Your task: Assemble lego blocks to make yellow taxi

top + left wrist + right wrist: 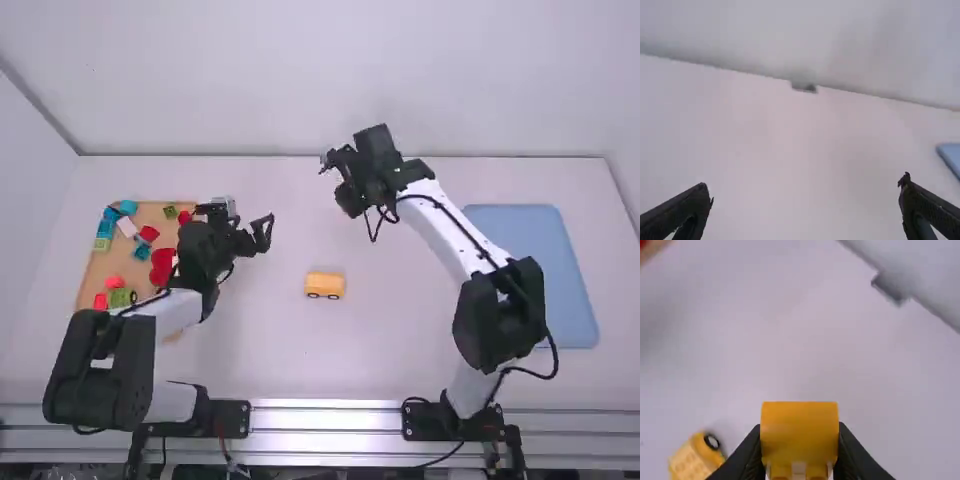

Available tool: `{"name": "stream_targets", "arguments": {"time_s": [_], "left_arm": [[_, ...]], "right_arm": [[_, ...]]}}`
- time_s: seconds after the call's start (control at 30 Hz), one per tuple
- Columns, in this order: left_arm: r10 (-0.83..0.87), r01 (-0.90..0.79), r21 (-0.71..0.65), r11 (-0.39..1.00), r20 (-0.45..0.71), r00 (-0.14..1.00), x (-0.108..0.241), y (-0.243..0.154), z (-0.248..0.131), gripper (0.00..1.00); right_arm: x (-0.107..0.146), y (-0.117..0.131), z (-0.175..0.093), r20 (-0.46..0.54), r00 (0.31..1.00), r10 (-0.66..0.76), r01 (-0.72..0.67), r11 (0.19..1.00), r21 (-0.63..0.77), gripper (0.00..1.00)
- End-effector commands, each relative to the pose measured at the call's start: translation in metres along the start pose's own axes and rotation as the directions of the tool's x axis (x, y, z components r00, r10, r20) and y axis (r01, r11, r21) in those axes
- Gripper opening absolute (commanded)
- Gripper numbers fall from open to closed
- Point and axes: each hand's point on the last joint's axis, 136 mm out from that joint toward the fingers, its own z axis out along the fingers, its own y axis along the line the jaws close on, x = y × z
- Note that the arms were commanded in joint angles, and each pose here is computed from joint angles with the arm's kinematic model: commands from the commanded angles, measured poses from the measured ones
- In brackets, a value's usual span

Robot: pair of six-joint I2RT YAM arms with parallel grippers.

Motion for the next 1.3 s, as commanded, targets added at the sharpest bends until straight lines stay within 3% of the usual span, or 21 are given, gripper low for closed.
{"name": "stream_targets", "arguments": {"time_s": [0.0, 0.27, 0.4, 0.57, 0.73, 0.9, 1.1, 1.27], "left_arm": [[0.017, -0.012, -0.092, 0.996, 0.05, 0.999, -0.019, 0.014, -0.004, 0.99], [0.049, -0.104, -0.279, 0.955, -0.2, 0.979, -0.051, 0.031, -0.008, 0.99], [0.025, -0.107, -0.301, 0.948, -0.263, 0.964, -0.067, 0.021, -0.018, 0.99], [0.077, -0.148, -0.289, 0.946, -0.243, 0.967, -0.078, 0.017, -0.022, 0.99], [0.09, -0.154, -0.294, 0.943, -0.219, 0.972, -0.067, 0.027, -0.024, 0.99], [0.111, -0.16, -0.281, 0.946, -0.183, 0.977, -0.051, 0.031, -0.018, 0.99], [0.124, -0.155, -0.272, 0.95, -0.127, 0.984, -0.041, 0.034, -0.016, 0.99], [0.136, -0.157, -0.261, 0.952, -0.096, 0.986, -0.04, 0.034, -0.016, 0.99]], "right_arm": [[-0.003, -0.015, -0.016, -0.02, 1.0, 0.01, -0.008, 0.991, 0.136, 0.0], [0.008, 0.03, -0.007, -0.092, 0.993, -0.074, 0.077, 0.996, 0.036, 0.0], [0.017, 0.052, 0.017, -0.143, 0.979, -0.147, 0.146, 0.989, -0.016, 0.0], [0.043, 0.082, 0.042, -0.247, 0.931, -0.27, 0.255, 0.963, -0.091, 0.0], [0.089, 0.073, 0.035, -0.454, 0.842, -0.292, 0.297, 0.953, -0.064, 0.0], [0.131, 0.078, 0.007, -0.573, 0.705, -0.417, 0.341, 0.909, -0.242, 0.0], [0.16, 0.076, 0.015, -0.522, 0.699, -0.488, 0.308, 0.865, -0.396, 0.0], [0.185, 0.056, 0.031, -0.535, 0.733, -0.42, 0.248, 0.897, -0.365, 0.0]]}}
